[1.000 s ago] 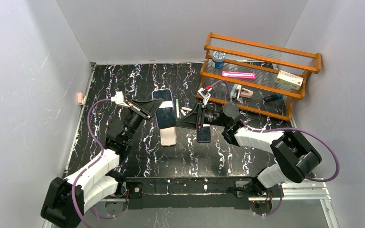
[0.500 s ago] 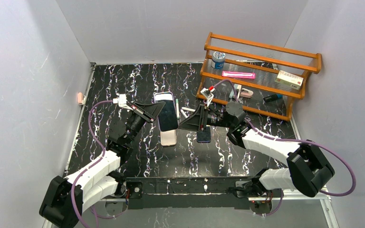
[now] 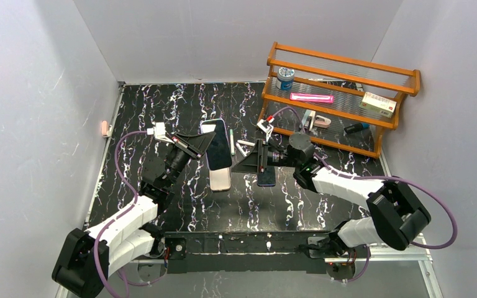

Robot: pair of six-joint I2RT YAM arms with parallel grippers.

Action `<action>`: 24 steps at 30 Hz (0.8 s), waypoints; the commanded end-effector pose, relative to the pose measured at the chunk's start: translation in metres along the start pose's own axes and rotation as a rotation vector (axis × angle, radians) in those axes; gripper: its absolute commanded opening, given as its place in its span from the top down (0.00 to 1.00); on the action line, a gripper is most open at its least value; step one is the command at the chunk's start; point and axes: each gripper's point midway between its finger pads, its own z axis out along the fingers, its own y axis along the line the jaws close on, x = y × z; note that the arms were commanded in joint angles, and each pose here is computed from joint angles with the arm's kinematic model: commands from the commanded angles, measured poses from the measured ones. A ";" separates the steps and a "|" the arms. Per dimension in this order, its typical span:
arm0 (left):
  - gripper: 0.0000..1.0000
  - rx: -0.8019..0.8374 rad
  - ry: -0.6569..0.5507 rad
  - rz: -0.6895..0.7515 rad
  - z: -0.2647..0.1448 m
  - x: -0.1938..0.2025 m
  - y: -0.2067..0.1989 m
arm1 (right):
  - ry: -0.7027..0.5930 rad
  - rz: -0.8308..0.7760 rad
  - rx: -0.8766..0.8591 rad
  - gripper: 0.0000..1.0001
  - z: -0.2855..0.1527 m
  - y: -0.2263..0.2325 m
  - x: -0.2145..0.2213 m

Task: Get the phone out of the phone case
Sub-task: Remove the phone case from the phone.

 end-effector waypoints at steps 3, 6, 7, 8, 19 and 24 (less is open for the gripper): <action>1.00 0.131 -0.091 0.003 0.005 -0.029 -0.046 | 0.004 -0.030 -0.133 0.47 0.009 0.028 -0.010; 1.00 0.137 -0.085 -0.009 0.005 -0.028 -0.047 | 0.002 -0.033 -0.150 0.47 0.011 0.031 -0.013; 1.00 0.140 -0.083 -0.013 0.005 -0.028 -0.047 | 0.002 -0.034 -0.152 0.47 0.012 0.031 -0.014; 1.00 0.143 -0.080 -0.017 0.004 -0.027 -0.048 | 0.001 -0.033 -0.155 0.47 0.013 0.032 -0.015; 1.00 0.184 -0.058 -0.110 -0.002 -0.024 -0.057 | -0.047 -0.056 -0.180 0.47 0.018 0.032 -0.029; 1.00 0.223 -0.037 -0.160 -0.008 -0.022 -0.067 | -0.075 -0.081 -0.186 0.47 0.016 0.030 -0.036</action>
